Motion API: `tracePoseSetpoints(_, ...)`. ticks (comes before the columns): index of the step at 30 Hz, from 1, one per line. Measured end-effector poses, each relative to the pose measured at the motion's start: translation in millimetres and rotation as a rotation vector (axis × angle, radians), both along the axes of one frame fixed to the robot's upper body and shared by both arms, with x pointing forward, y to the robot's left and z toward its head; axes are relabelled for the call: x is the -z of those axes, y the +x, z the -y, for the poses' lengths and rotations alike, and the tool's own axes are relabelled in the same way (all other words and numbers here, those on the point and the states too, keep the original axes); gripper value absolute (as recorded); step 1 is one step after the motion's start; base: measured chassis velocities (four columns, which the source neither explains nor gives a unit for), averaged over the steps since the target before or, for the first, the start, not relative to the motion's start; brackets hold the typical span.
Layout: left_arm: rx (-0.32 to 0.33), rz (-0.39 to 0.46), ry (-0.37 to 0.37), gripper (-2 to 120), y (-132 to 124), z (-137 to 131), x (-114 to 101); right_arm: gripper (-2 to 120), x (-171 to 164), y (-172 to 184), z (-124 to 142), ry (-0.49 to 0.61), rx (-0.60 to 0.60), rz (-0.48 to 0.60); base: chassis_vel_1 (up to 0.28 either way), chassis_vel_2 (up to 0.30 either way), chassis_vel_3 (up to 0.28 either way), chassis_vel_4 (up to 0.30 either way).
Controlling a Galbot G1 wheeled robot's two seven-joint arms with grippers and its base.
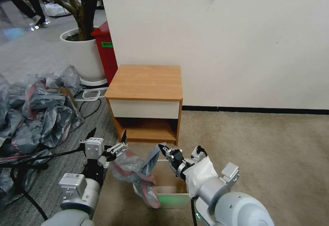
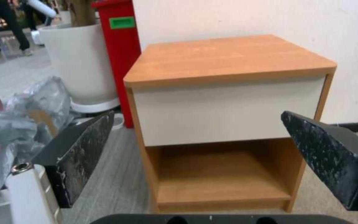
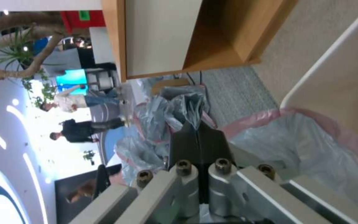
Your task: Pick up the garbage bag from the table and place it over the trash can.
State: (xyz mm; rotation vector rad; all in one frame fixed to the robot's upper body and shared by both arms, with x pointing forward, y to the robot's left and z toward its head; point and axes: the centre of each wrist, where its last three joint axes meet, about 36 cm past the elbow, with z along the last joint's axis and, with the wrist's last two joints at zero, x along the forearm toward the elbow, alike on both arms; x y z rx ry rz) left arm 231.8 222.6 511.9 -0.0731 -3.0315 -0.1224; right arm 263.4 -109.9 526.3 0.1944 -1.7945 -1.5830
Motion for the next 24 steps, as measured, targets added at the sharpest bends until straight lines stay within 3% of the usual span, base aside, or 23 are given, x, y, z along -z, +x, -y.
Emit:
tracePoseSetpoints(9, -0.044, 0.056, 0.022, 100, 4.2, -15.6, -4.8, 0, -8.4, 4.6, -8.6, 0.063, -0.007, 0.016, 0.0, 0.0, 0.0, 0.0)
tracePoseSetpoints(15, -0.093, 0.087, -0.008, 100, 7.2, -27.6, -9.4, 0, -13.5, 10.8, -18.1, 0.143, -0.027, 0.018, 0.0, 0.0, 0.0, 0.0)
tracePoseSetpoints(24, -0.076, 0.116, -0.044, 100, 12.2, -35.9, -15.5, 0, -12.8, 23.1, -32.3, 0.212, -0.026, -0.002, 0.0, 0.0, 0.0, 0.0)
